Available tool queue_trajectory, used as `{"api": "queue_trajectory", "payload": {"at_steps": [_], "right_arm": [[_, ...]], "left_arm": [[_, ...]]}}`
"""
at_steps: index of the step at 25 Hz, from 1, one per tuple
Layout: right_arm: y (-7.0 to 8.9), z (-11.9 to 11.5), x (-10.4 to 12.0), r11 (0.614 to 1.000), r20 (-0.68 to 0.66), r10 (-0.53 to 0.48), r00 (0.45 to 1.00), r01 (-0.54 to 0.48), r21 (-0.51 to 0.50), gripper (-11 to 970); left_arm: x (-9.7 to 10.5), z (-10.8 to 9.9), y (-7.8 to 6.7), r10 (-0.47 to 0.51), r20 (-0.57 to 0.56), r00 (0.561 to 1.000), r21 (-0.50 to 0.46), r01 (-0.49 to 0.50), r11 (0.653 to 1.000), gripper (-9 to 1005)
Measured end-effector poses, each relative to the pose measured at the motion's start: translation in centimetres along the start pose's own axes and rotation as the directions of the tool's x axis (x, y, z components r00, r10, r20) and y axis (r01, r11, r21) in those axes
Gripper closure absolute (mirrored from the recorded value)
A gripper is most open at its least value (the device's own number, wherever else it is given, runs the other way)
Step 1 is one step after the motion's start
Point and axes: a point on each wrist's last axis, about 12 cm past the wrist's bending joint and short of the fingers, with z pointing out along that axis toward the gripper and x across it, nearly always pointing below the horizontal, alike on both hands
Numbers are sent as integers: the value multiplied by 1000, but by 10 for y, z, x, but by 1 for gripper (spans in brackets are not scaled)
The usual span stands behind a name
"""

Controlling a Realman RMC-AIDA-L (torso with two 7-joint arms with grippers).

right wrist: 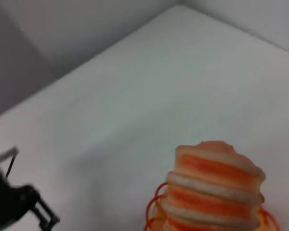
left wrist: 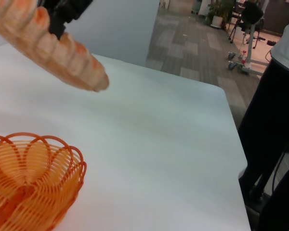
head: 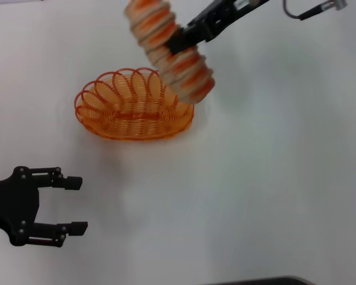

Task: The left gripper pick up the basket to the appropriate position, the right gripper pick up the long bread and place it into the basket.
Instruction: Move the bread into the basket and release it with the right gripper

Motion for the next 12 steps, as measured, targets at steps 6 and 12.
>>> {"api": "queue_trajectory", "payload": {"at_steps": [6,12], "right_arm": [[18,32,-15,982,-144,-188,972,191,9,783],[26,54,-21,947,-227,-302,926,320,43,788]], "left_arm": [[-2,2,1,4,7,1000,-4,-4,1000,199],[-5,3,4,10,11,1000,-7,-10,1000,199]]}}
